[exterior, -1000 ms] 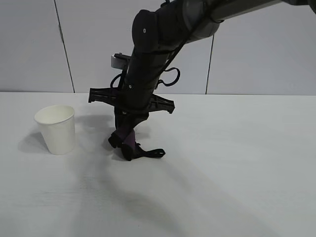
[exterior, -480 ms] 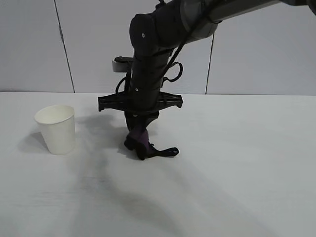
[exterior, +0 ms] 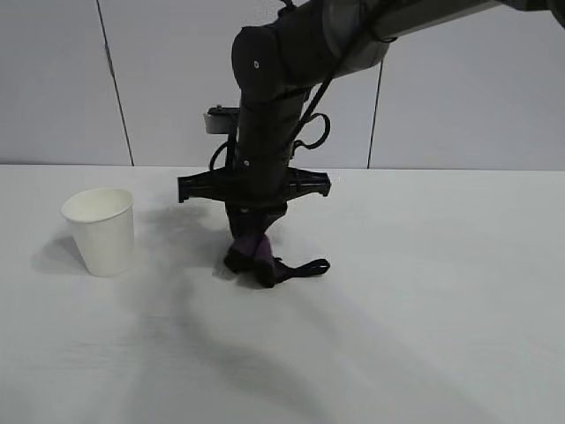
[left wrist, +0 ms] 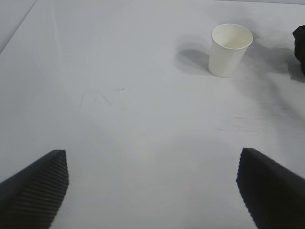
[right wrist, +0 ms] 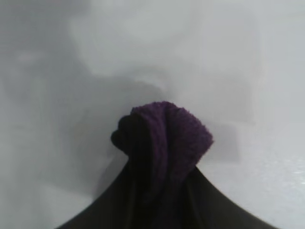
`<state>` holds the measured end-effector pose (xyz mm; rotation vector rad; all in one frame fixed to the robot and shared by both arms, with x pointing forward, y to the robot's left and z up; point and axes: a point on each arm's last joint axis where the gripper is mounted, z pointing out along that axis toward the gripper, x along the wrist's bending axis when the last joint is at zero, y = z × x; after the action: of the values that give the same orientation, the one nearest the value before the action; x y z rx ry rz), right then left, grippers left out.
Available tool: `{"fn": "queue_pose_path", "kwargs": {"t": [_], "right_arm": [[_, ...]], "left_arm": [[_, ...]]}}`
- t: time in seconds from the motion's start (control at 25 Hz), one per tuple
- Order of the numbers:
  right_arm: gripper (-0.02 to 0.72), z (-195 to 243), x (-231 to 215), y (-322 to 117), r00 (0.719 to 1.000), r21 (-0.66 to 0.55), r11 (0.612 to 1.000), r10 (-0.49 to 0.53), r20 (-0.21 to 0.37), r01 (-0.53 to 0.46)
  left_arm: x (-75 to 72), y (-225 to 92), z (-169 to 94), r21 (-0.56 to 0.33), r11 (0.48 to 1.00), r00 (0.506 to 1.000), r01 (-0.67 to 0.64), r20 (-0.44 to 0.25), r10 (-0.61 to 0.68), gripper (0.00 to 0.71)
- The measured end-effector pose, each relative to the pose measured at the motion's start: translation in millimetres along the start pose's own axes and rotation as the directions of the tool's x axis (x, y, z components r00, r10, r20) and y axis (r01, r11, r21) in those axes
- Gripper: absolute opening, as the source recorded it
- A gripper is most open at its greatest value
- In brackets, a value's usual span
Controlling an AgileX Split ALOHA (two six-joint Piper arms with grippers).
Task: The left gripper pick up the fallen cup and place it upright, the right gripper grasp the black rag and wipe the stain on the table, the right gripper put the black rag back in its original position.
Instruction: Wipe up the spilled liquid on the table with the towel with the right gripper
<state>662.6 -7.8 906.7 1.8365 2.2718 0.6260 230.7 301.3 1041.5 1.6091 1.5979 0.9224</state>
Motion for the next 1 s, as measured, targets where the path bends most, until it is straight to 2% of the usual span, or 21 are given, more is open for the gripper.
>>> {"fn": "queue_pose_path", "kwargs": {"t": [0.16, 0.4, 0.52, 0.72, 1.0], "right_arm": [[0.130, 13.6, 11.0, -3.8, 0.998, -0.029, 0.999, 0.032, -0.060, -0.034], [0.130, 16.7, 15.4, -4.6, 0.997, -0.045, 0.998, 0.044, -0.071, -0.048], [0.130, 13.1, 10.5, -3.3, 1.000, -0.025, 1.000, 0.007, -0.020, -0.008], [0.130, 5.5, -13.4, -1.4, 0.993, 0.079, 0.995, -0.068, 0.100, 0.060], [0.130, -14.9, -46.7, 3.8, 0.969, 0.190, 0.975, -0.150, 0.197, 0.112]], "left_arm": [[0.0, 0.0, 0.0, 0.000, 1.000, 1.000, 0.000, 0.000, 0.000, 0.690], [0.0, 0.0, 0.0, 0.000, 1.000, 1.000, 0.000, 0.000, 0.000, 0.690], [0.0, 0.0, 0.0, 0.000, 1.000, 1.000, 0.000, 0.000, 0.000, 0.690], [0.0, 0.0, 0.0, 0.000, 1.000, 1.000, 0.000, 0.000, 0.000, 0.690], [0.0, 0.0, 0.0, 0.000, 1.000, 1.000, 0.000, 0.000, 0.000, 0.690]]}}
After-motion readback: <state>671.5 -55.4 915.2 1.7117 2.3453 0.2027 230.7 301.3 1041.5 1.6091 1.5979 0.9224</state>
